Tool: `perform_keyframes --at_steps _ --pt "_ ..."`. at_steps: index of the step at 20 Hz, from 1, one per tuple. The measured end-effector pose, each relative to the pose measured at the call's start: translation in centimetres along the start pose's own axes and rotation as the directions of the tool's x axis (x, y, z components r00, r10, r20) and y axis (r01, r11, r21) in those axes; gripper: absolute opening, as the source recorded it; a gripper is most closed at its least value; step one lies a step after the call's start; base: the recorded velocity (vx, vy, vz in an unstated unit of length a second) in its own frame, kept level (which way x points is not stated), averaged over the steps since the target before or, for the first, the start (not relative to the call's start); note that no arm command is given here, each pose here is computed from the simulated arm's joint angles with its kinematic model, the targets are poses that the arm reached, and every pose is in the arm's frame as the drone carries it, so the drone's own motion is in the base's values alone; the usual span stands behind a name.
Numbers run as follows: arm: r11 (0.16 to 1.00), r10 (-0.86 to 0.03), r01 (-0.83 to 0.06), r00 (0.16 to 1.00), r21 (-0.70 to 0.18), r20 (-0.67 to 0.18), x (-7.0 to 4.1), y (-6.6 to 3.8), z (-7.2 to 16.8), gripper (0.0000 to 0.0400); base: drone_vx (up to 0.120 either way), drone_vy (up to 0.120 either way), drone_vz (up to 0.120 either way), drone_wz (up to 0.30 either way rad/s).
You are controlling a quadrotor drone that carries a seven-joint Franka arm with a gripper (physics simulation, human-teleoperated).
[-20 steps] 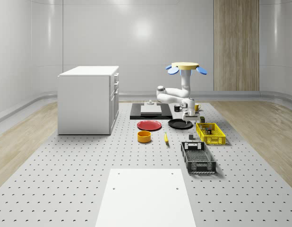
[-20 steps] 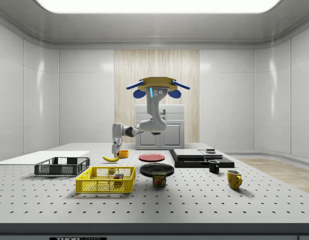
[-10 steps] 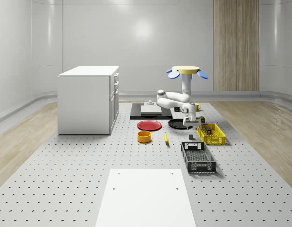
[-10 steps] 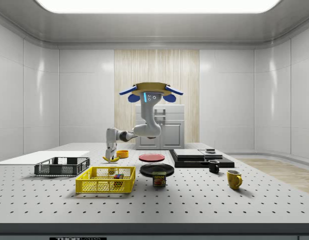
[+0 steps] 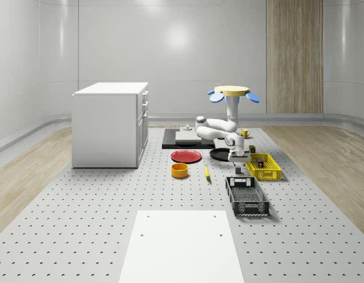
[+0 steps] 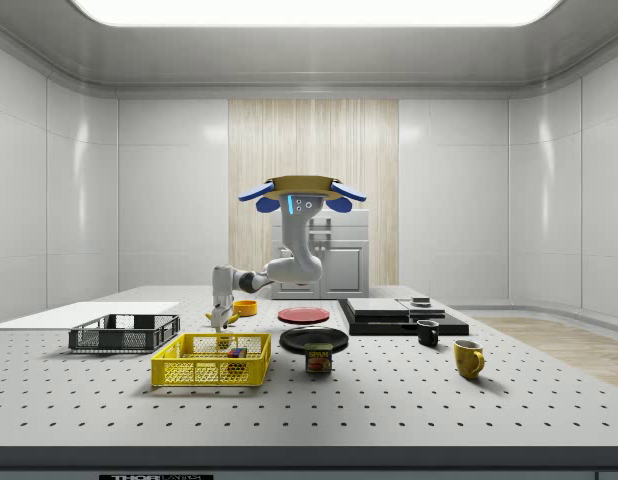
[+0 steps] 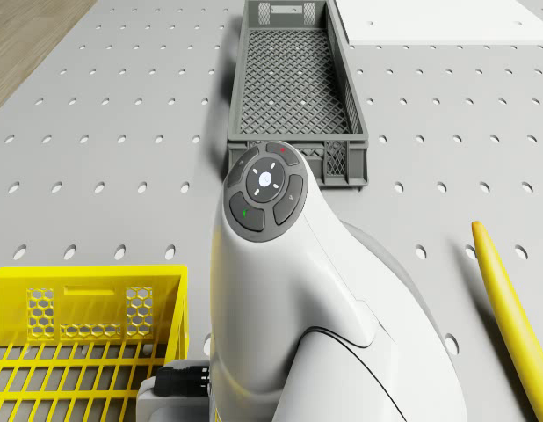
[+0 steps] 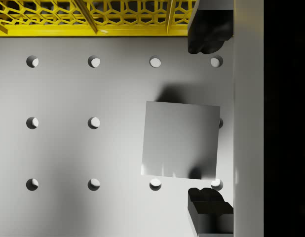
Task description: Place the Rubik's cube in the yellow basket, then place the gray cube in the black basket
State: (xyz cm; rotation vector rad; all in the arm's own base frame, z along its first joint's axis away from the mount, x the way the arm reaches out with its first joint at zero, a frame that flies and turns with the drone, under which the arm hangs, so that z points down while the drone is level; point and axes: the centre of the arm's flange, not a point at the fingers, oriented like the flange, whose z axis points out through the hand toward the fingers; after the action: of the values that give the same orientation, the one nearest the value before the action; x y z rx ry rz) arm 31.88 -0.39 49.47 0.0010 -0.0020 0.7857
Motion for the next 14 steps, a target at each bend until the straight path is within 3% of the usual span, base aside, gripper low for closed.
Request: perform_keyframes --at_steps 14 --pt "1.000 0.000 0.000 1.000 0.000 0.000 0.9 0.9 1.9 0.0400 0.000 0.000 0.000 0.000"
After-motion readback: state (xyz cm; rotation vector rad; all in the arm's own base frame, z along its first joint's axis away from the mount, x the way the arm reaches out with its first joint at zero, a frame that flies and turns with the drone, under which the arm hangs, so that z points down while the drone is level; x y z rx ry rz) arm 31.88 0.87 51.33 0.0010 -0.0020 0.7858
